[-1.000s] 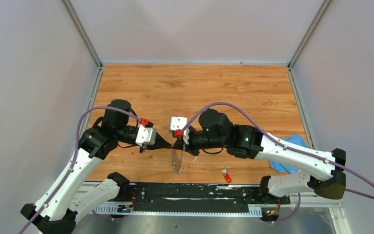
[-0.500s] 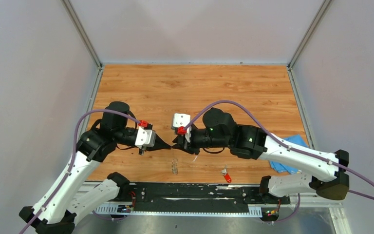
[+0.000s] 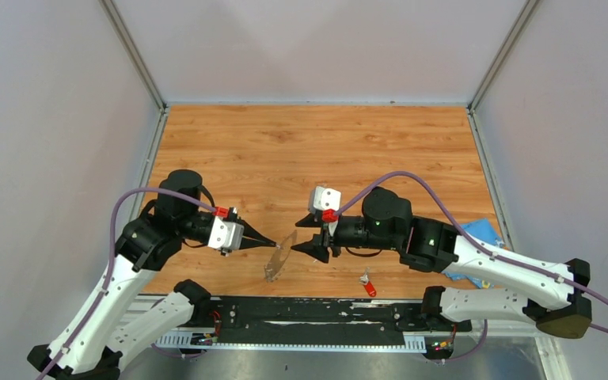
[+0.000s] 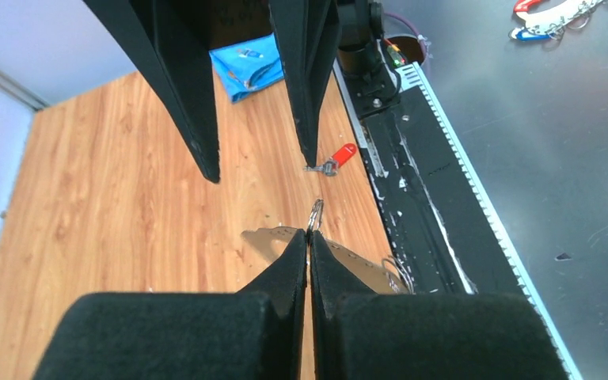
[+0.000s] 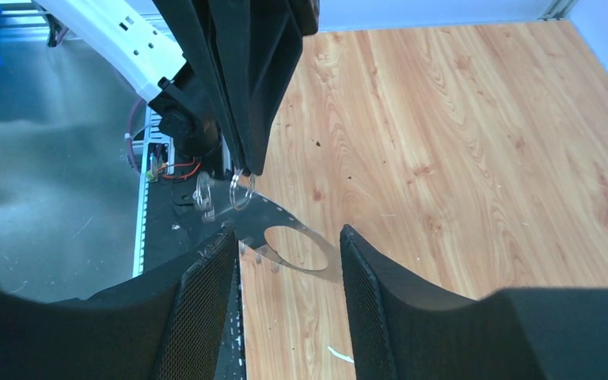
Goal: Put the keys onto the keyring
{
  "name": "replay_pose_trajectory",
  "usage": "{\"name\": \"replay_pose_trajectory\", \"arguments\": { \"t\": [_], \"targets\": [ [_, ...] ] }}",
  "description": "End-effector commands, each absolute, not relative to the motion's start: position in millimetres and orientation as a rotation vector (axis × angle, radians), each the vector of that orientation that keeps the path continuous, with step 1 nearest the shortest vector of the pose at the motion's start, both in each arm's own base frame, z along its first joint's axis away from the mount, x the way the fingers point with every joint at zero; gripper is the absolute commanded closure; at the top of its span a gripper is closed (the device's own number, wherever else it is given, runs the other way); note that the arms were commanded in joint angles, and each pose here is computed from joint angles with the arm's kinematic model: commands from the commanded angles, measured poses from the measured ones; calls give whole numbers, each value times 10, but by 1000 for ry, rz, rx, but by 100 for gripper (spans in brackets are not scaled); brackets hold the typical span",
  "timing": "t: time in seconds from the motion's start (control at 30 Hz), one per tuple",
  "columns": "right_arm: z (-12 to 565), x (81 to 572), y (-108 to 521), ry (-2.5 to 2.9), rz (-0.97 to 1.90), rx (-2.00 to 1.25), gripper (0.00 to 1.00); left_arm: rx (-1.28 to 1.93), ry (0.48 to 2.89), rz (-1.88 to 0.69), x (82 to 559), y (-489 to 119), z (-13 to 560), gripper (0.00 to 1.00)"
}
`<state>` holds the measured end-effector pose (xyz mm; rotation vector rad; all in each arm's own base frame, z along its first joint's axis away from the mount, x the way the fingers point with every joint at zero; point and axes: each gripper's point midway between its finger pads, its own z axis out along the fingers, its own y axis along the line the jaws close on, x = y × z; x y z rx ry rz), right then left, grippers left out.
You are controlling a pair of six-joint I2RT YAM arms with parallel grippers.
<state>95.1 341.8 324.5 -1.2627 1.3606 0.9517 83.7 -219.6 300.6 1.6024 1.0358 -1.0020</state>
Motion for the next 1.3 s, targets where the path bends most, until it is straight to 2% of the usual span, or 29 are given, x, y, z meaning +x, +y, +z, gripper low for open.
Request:
{"name": "replay_pose_trajectory", "arguments": {
  "t": [0.0,0.53,0.63,0.7,0.87,0.93,0.97,1.17,1.2,1.23,1.27],
  "targets": [
    [3360,866,3481,1258,1036,-1255,45,1637,875,-968,729,-2194,3159,100],
    [3320,766,3587,1223,1148,-1220,46,1610,982,-1028,801,-2234,3168,100],
    [3302,788,3609,1228,1137,-1223,49,1607,989,-1029,816,-2241,3179,100],
    [3282,801,3641,1237,1132,-1230,55,1605,998,-1030,823,-2243,3181,100],
    [3199,867,3704,1288,1103,-1241,79,1603,998,-1033,825,-2245,3194,100],
    [3207,897,3708,1298,1089,-1231,96,1603,997,-1036,816,-2244,3192,100],
    [3215,920,3700,1304,1081,-1219,99,1604,998,-1038,816,-2244,3184,100],
    [3271,984,3611,1317,1050,-1162,100,1610,979,-1030,783,-2226,3150,100],
    [3278,981,3594,1317,1052,-1153,100,1608,988,-1036,783,-2226,3138,99],
    [3286,973,3583,1310,1059,-1146,100,1604,1003,-1047,780,-2227,3126,90],
    [3310,962,3575,1292,1068,-1137,100,1599,1018,-1058,775,-2226,3119,71]
  ]
}}
